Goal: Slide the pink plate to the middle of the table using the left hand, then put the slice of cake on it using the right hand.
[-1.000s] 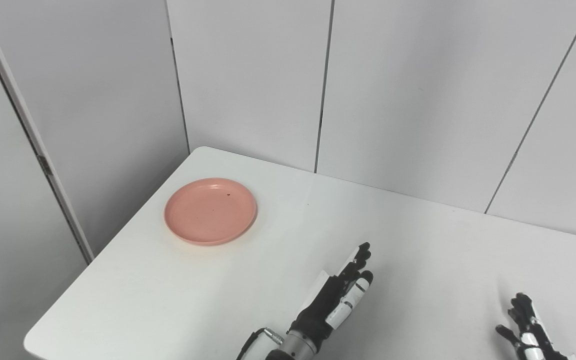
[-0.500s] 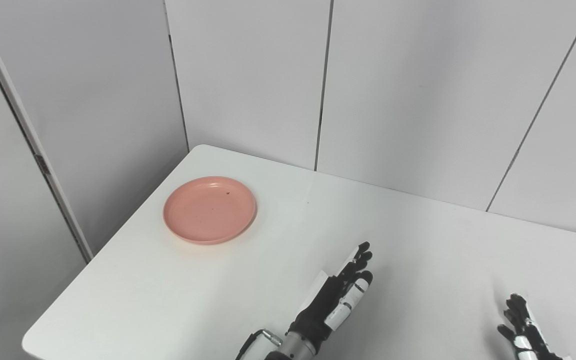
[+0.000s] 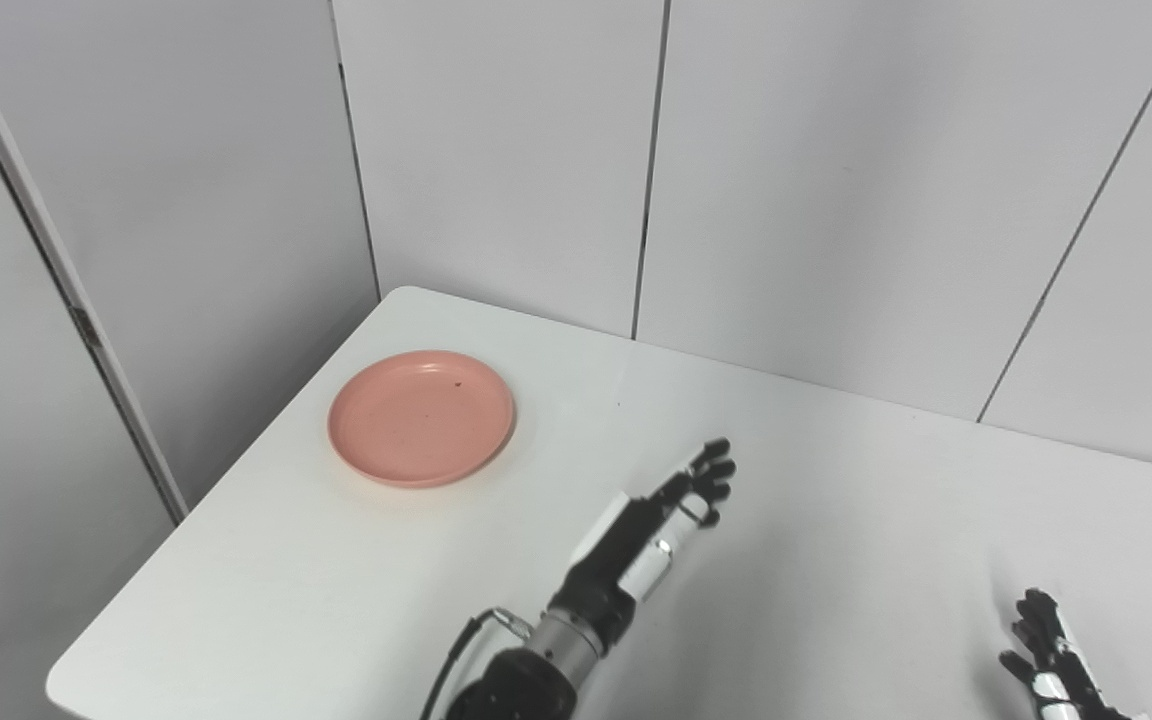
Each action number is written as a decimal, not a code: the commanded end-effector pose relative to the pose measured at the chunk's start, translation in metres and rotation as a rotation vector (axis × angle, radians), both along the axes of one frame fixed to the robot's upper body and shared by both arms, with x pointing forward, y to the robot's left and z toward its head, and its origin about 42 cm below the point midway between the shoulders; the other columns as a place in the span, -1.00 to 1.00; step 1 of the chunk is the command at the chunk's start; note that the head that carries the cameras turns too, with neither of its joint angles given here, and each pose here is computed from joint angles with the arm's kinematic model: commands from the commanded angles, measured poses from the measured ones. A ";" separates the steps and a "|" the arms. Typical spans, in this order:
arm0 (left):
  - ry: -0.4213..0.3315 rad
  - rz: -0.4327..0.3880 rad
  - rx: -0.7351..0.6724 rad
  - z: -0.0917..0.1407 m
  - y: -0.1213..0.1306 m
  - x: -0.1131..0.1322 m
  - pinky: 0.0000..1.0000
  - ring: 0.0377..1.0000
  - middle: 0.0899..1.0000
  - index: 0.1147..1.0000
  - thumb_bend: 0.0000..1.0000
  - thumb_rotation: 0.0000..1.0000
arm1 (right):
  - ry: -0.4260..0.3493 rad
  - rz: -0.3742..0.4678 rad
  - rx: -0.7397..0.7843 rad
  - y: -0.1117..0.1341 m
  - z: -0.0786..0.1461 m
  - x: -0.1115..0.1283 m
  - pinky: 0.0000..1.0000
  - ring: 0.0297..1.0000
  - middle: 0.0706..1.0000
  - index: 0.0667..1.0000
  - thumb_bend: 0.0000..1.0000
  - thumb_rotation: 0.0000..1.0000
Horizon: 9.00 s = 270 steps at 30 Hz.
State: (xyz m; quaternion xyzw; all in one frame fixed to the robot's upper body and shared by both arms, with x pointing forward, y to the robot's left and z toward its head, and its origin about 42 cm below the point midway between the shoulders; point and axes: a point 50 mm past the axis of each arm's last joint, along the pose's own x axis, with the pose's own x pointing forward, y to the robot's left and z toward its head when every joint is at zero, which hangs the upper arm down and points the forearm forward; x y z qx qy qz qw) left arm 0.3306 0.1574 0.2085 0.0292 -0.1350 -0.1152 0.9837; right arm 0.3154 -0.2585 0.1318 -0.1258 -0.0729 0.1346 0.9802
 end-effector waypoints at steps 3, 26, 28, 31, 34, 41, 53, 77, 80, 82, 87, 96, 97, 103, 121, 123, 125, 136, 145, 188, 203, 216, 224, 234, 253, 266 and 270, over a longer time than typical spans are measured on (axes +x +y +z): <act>-0.132 0.010 -0.049 0.049 0.006 0.001 0.81 0.84 0.86 0.84 -0.11 0.99 | 0.039 -0.004 -0.016 -0.009 -0.003 0.000 1.00 1.00 1.00 1.00 -0.47 1.00; -0.362 0.446 -0.136 0.119 0.134 0.005 0.80 0.82 0.82 0.81 -0.17 1.00 | 0.011 -0.009 -0.034 -0.020 0.000 0.003 1.00 1.00 1.00 1.00 -0.48 1.00; -0.365 0.471 -0.149 0.118 0.145 0.004 0.79 0.81 0.81 0.80 -0.16 1.00 | 0.020 -0.012 -0.027 -0.020 0.000 0.003 1.00 1.00 1.00 1.00 -0.51 1.00; -0.378 0.510 -0.172 0.119 0.162 0.002 0.80 0.82 0.82 0.79 -0.21 1.00 | 0.025 -0.016 -0.021 -0.022 -0.001 0.005 1.00 1.00 1.00 1.00 -0.25 1.00; -0.382 0.544 -0.191 0.119 0.172 0.001 0.80 0.82 0.82 0.78 -0.26 1.00 | 0.021 -0.016 -0.024 -0.023 -0.002 0.006 1.00 0.99 1.00 1.00 -0.22 1.00; -0.366 0.627 -0.191 0.114 0.199 -0.004 0.79 0.81 0.81 0.78 -0.24 1.00 | 0.016 -0.014 -0.023 -0.026 -0.003 0.006 1.00 1.00 1.00 1.00 -0.25 1.00; -0.314 0.706 -0.243 0.102 0.230 -0.003 0.87 0.87 0.88 0.87 -0.24 1.00 | 0.021 -0.013 -0.023 -0.029 -0.004 0.006 1.00 1.00 1.00 1.00 -0.15 1.00; -0.163 0.773 -0.326 0.060 0.264 0.014 0.90 0.95 0.94 0.92 -0.35 1.00 | 0.022 -0.016 -0.027 -0.028 -0.002 0.007 1.00 1.00 1.00 1.00 -0.10 1.00; -0.143 0.781 -0.335 0.055 0.267 0.017 0.91 0.94 0.95 0.92 -0.39 0.98 | 0.022 -0.016 -0.026 -0.028 -0.002 0.006 1.00 1.00 1.00 1.00 -0.12 1.00; -0.133 0.785 -0.342 0.051 0.269 0.018 0.92 0.94 0.95 0.93 -0.40 0.99 | 0.019 -0.016 -0.026 -0.028 -0.002 0.006 1.00 1.00 1.00 1.00 -0.12 1.00; -0.103 0.791 -0.347 0.043 0.272 0.021 0.88 0.91 0.93 0.89 -0.39 1.00 | 0.015 -0.016 -0.030 -0.029 -0.002 0.006 1.00 1.00 1.00 1.00 -0.12 1.00; -0.061 0.789 -0.342 0.032 0.274 0.026 0.92 0.95 0.97 0.95 -0.36 1.00 | 0.026 -0.017 -0.029 -0.027 0.001 0.005 1.00 1.00 1.00 1.00 -0.14 1.00; -0.054 0.791 -0.337 0.031 0.274 0.026 0.92 0.95 0.96 0.95 -0.35 1.00 | 0.028 -0.018 -0.029 -0.028 0.001 0.005 1.00 1.00 1.00 1.00 -0.14 1.00; -0.023 0.798 -0.340 0.022 0.275 0.030 0.93 0.93 0.95 0.93 -0.33 1.00 | 0.028 -0.015 -0.029 -0.028 0.001 0.005 1.00 1.00 1.00 1.00 -0.15 1.00; 0.067 0.773 -0.382 0.001 0.277 0.039 0.94 0.99 0.99 0.99 -0.37 1.00 | 0.036 -0.017 -0.026 -0.029 0.003 0.005 1.00 1.00 1.00 1.00 -0.14 1.00; 0.082 0.777 -0.382 -0.001 0.276 0.040 0.93 0.97 0.97 0.97 -0.37 1.00 | 0.034 -0.017 -0.026 -0.029 0.003 0.005 1.00 1.00 1.00 1.00 -0.14 1.00; 0.093 0.781 -0.381 -0.003 0.275 0.041 0.93 0.97 0.97 0.97 -0.37 1.00 | 0.031 -0.016 -0.026 -0.029 0.003 0.005 1.00 1.00 1.00 1.00 -0.13 1.00; 0.128 0.752 -0.382 -0.016 0.265 0.051 0.90 0.93 0.95 0.94 -0.38 1.00 | 0.030 -0.015 -0.022 -0.028 0.003 0.004 1.00 1.00 1.00 1.00 -0.13 1.00; 0.174 0.694 -0.376 -0.027 0.248 0.064 0.96 0.96 0.95 0.95 -0.37 1.00 | 0.027 -0.017 -0.023 -0.027 0.002 0.004 1.00 1.00 1.00 1.00 -0.12 1.00; 0.332 0.291 -0.172 -0.035 0.107 0.076 0.85 0.87 0.88 0.86 -0.33 1.00 | -0.017 0.006 -0.039 -0.013 0.016 -0.004 0.97 0.92 0.92 0.94 -0.54 1.00; 0.359 0.079 -0.089 -0.046 0.040 0.059 0.87 0.89 0.92 0.90 -0.30 1.00 | -0.026 -0.009 -0.091 0.000 0.017 -0.006 0.86 0.85 0.86 0.89 -0.37 1.00; 0.407 -0.088 -0.090 -0.055 0.009 0.030 0.84 0.87 0.90 0.88 -0.25 1.00 | 0.004 -0.023 -0.066 0.019 0.016 -0.011 0.85 0.86 0.86 0.87 -0.26 1.00; 0.435 -0.154 -0.114 -0.059 0.007 0.017 0.85 0.89 0.91 0.92 -0.26 1.00 | 0.033 -0.028 -0.070 0.028 0.020 -0.013 0.84 0.88 0.88 0.88 -0.28 1.00; 0.454 -0.160 -0.094 -0.072 0.016 0.015 0.89 0.90 0.92 0.90 -0.25 1.00 | 0.042 -0.035 -0.073 0.035 0.020 -0.012 0.81 0.87 0.87 0.87 -0.26 1.00; 0.456 -0.127 -0.106 -0.089 0.045 0.017 0.88 0.90 0.92 0.91 -0.23 1.00 | -0.210 -0.088 -0.251 0.039 0.048 -0.004 0.70 0.78 0.79 0.82 -0.19 0.95; 0.449 -0.126 -0.123 -0.096 0.067 0.022 0.86 0.87 0.90 0.89 -0.21 1.00 | -0.464 -0.238 -0.401 0.008 0.117 0.009 0.51 0.63 0.76 0.85 0.59 -0.03; 0.457 -0.128 -0.136 -0.099 0.075 0.022 0.85 0.87 0.91 0.89 -0.21 1.00 | -0.507 -0.255 -0.423 -0.001 0.134 0.013 0.43 0.61 0.76 0.85 0.64 -0.11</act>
